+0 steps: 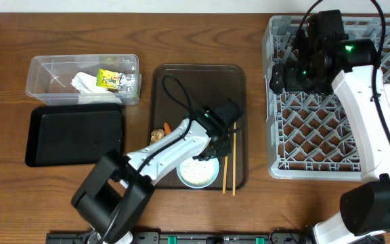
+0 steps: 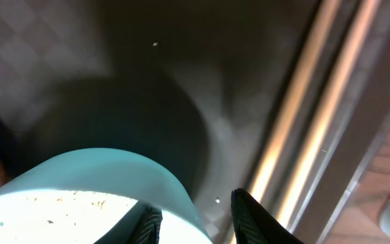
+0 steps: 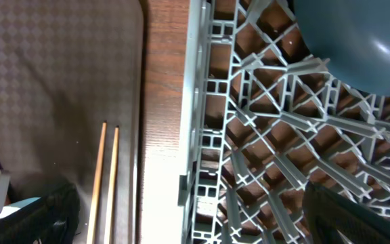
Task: Sort waste into correct bins and load items into the dishwasher rack
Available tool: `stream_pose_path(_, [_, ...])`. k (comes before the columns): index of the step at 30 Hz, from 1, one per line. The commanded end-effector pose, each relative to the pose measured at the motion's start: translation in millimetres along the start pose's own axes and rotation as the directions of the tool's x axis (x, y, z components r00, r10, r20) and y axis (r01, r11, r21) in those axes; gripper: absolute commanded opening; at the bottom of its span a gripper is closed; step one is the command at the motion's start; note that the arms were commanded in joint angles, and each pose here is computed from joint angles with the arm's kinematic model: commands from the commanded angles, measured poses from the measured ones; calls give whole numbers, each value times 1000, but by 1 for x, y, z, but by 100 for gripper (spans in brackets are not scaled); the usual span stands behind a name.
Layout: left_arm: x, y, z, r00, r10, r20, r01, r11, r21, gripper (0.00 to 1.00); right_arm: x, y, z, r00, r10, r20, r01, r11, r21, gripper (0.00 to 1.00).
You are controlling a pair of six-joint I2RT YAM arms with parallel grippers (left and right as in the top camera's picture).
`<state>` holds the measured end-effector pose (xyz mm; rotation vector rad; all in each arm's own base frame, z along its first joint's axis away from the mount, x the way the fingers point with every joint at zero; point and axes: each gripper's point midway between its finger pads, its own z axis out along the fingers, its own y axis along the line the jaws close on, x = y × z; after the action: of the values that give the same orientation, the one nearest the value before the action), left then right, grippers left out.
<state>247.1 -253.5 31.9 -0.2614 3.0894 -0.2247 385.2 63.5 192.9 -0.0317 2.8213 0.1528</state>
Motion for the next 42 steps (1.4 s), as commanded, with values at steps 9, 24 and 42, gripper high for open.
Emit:
stream_pose_path(9, [-11,14,14,998,-23,56,27,996,-81,19,3,-23,-8,999,53,3,-53,998,35,98])
stream_pose_path(24, [-19,19,11,989,117,85,-106,987,-122,6,4,-38,-10,996,88,0,-88,995,47,98])
stream_pose_path(42, [-26,28,-27,956,266,122,-241,952,-187,6,4,-38,-10,996,85,0,-85,995,47,98])
